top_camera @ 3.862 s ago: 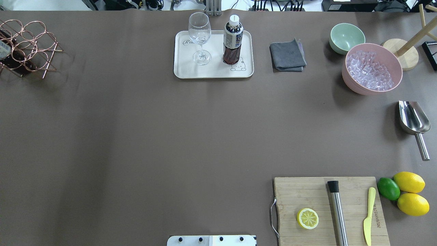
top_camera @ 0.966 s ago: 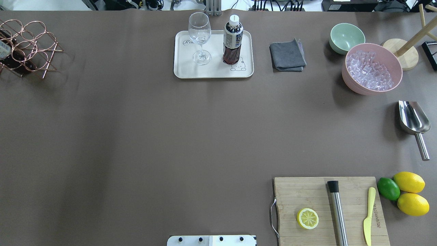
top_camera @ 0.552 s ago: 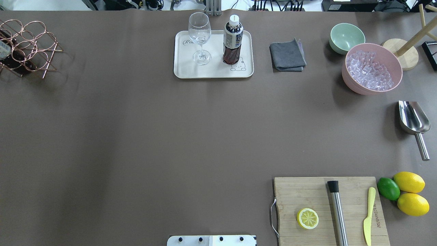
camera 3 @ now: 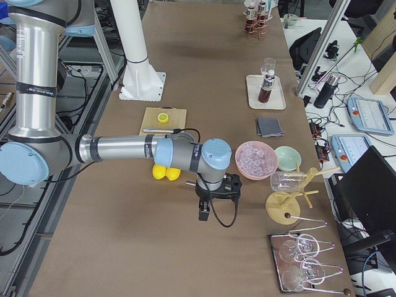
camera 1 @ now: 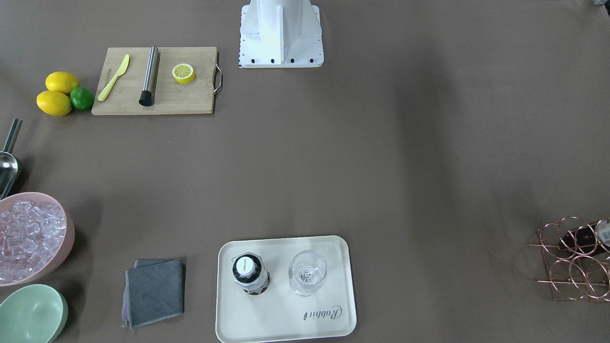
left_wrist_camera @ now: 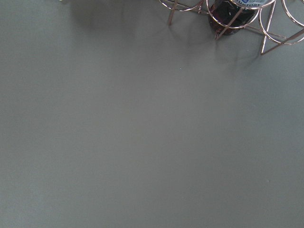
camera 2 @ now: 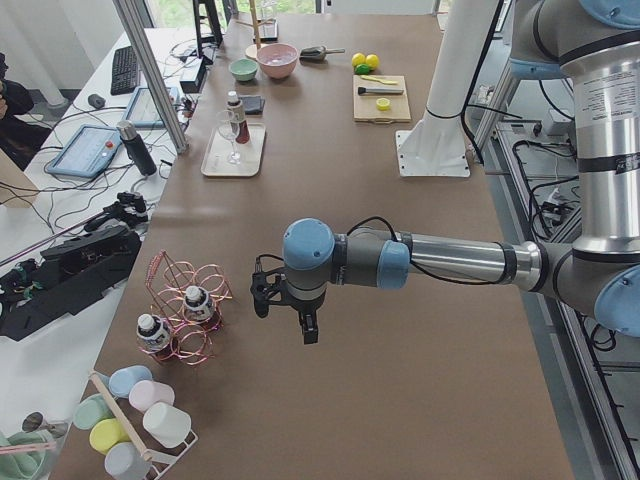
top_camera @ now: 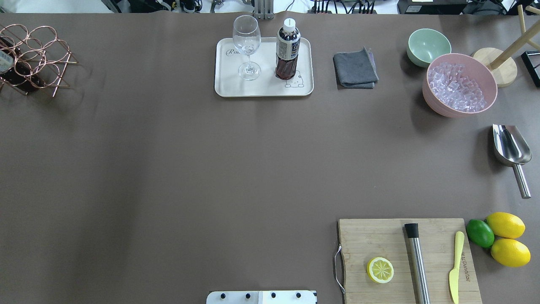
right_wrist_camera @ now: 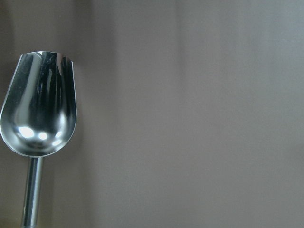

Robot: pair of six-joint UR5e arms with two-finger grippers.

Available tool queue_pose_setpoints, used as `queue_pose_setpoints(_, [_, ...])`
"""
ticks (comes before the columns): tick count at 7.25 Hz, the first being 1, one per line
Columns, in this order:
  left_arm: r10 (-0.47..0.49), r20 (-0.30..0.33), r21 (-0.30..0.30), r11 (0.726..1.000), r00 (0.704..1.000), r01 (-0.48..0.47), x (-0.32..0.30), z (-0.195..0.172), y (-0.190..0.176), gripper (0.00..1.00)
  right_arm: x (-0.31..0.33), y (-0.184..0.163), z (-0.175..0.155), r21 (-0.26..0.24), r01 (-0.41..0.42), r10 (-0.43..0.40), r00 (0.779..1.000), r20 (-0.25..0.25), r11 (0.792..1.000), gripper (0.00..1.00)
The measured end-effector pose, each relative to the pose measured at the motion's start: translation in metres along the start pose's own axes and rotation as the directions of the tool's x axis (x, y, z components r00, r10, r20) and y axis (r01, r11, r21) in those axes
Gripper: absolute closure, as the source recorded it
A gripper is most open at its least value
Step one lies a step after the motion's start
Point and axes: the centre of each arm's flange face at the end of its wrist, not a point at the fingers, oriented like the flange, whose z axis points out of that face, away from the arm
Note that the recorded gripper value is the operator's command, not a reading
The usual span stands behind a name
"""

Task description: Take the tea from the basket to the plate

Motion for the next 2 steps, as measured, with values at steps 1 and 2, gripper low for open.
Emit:
queue_pose_setpoints(1, [-0.002,0.002,-0.002,1.0,1.0,0.002,-0.0008,0.0009,0.0001,0.02,0.0,-0.0001,0.0001,0.0,0.0,0.0,1.0,0.0,1.0,0.0])
queue_pose_setpoints(2, [-0.003,0.002,-0.003,1.0,1.0,0.003,-0.0014,0.0011,0.0012,0.02,-0.0002,-0.0004,-0.0002,0.0,0.0,0.0,1.0,0.0,1.0,0.0])
